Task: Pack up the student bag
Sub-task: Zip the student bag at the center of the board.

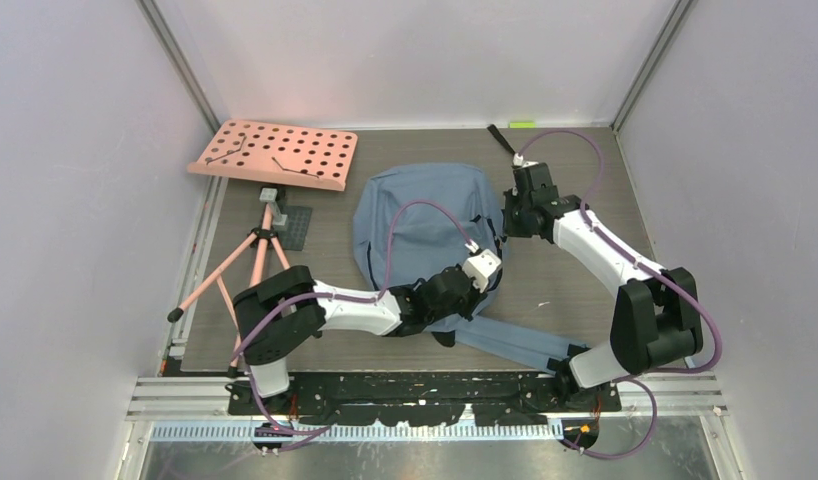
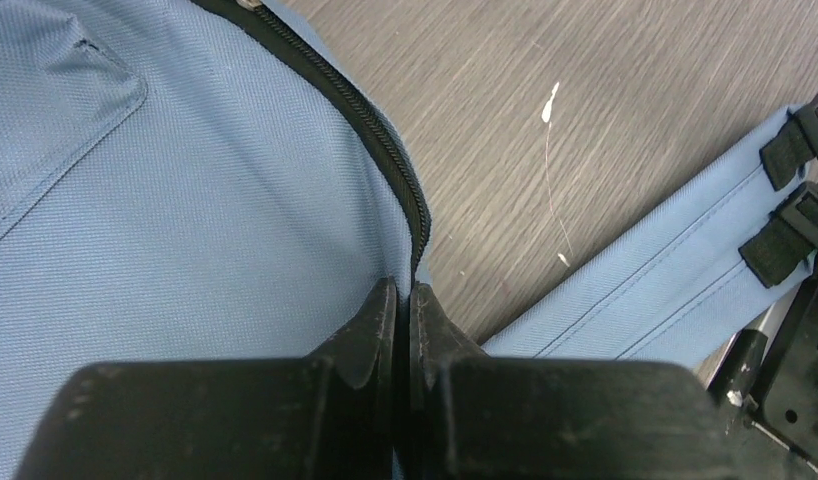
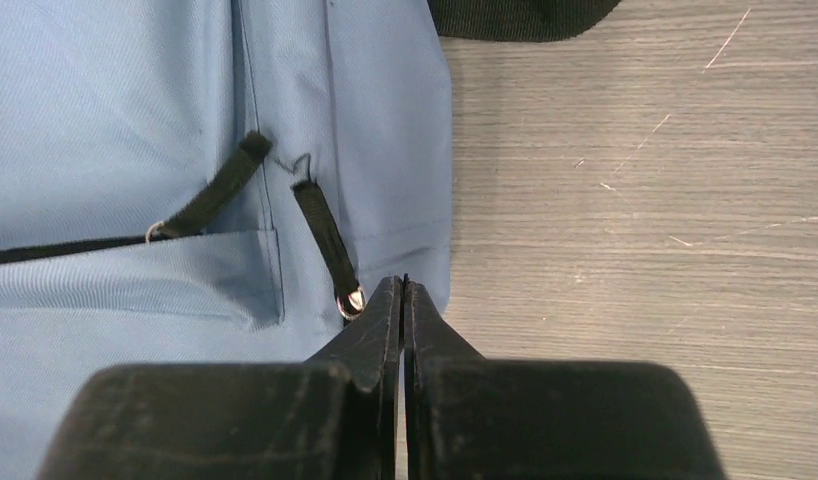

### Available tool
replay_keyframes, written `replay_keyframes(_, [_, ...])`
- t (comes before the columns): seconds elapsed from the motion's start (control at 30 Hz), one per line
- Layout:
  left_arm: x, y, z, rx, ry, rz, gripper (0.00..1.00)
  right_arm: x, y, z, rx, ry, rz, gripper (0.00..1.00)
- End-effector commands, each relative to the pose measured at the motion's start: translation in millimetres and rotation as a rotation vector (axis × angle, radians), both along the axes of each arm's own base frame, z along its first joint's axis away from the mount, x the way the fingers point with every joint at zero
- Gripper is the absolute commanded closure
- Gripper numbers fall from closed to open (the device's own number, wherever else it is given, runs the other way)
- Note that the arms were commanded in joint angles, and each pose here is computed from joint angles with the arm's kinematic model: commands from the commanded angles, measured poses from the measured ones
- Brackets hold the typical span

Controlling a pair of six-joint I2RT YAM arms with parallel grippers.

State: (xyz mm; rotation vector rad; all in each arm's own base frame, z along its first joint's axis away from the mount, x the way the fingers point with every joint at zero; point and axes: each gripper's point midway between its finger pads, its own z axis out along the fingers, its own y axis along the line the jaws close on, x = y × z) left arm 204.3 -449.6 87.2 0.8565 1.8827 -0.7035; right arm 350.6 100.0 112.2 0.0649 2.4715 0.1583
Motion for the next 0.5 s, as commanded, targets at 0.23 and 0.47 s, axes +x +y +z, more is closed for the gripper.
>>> replay_keyframes(0.23, [-67,3,-19,0.041,0.095,-0.184,1.0,66,8,39,0.017,-0.209,-0.032,1.0])
replay_keyframes(0.47, [-62,7,-9,0.04,0.09,-0.141,1.0,69,11,32,0.023,-0.19,-0.023,1.0])
